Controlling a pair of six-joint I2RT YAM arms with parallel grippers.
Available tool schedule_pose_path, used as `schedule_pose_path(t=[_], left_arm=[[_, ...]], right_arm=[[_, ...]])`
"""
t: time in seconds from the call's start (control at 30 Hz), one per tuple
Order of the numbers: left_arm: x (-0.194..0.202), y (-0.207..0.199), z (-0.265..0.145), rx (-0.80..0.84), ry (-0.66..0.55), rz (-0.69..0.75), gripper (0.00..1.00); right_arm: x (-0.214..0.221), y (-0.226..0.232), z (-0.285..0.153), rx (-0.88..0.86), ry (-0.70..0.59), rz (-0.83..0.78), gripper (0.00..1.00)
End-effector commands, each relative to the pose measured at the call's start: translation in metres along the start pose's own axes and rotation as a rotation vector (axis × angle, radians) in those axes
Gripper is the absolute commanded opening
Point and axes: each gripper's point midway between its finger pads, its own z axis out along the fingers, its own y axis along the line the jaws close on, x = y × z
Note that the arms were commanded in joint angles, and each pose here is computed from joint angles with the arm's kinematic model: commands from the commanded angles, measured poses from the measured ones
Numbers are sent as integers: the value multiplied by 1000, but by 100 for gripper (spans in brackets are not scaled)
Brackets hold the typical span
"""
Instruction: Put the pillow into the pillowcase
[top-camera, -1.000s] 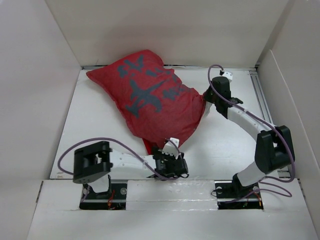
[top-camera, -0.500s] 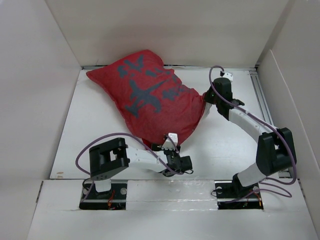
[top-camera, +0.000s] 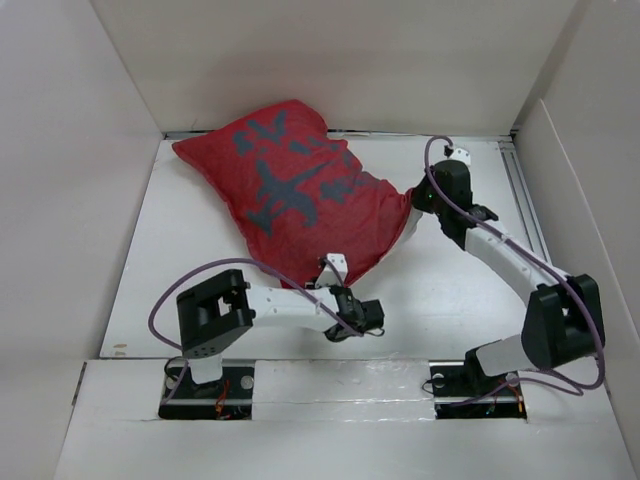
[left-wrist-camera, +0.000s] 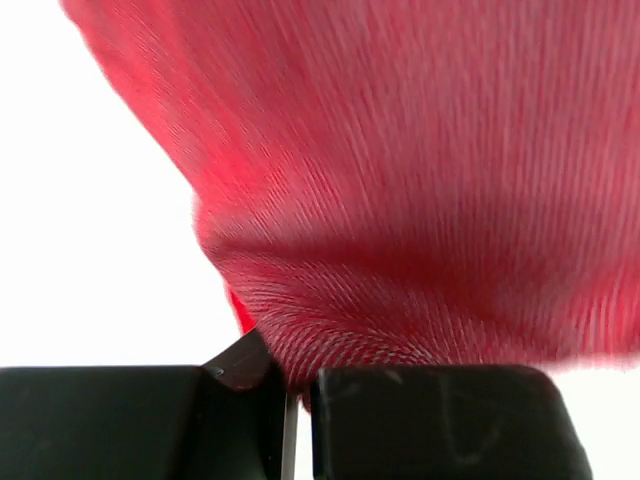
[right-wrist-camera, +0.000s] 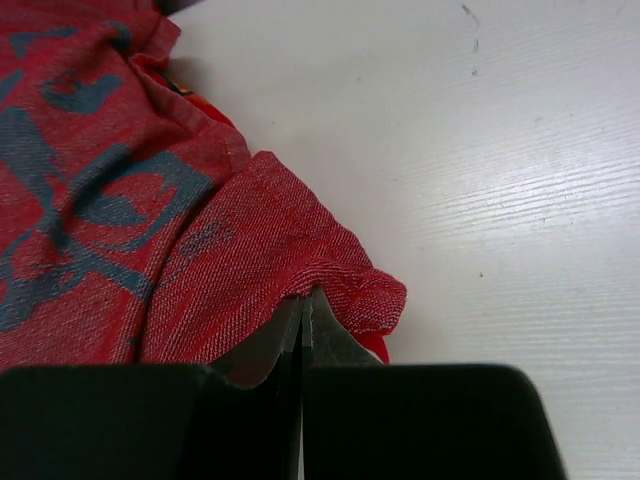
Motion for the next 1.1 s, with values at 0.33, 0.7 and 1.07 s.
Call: schedule_pose_path(t=[0.33, 0.7, 1.07], left_arm=[[-312, 101, -72, 268, -327, -614, 0], [-486, 208, -224, 493, -725, -712, 0], [-491, 308, -264, 339, -914, -955, 0]], right_arm=[[-111, 119, -157, -387, -212, -142, 0], [-260, 168, -312, -510, -538, -163, 0], [-327, 151, -443, -660, -882, -12, 0]])
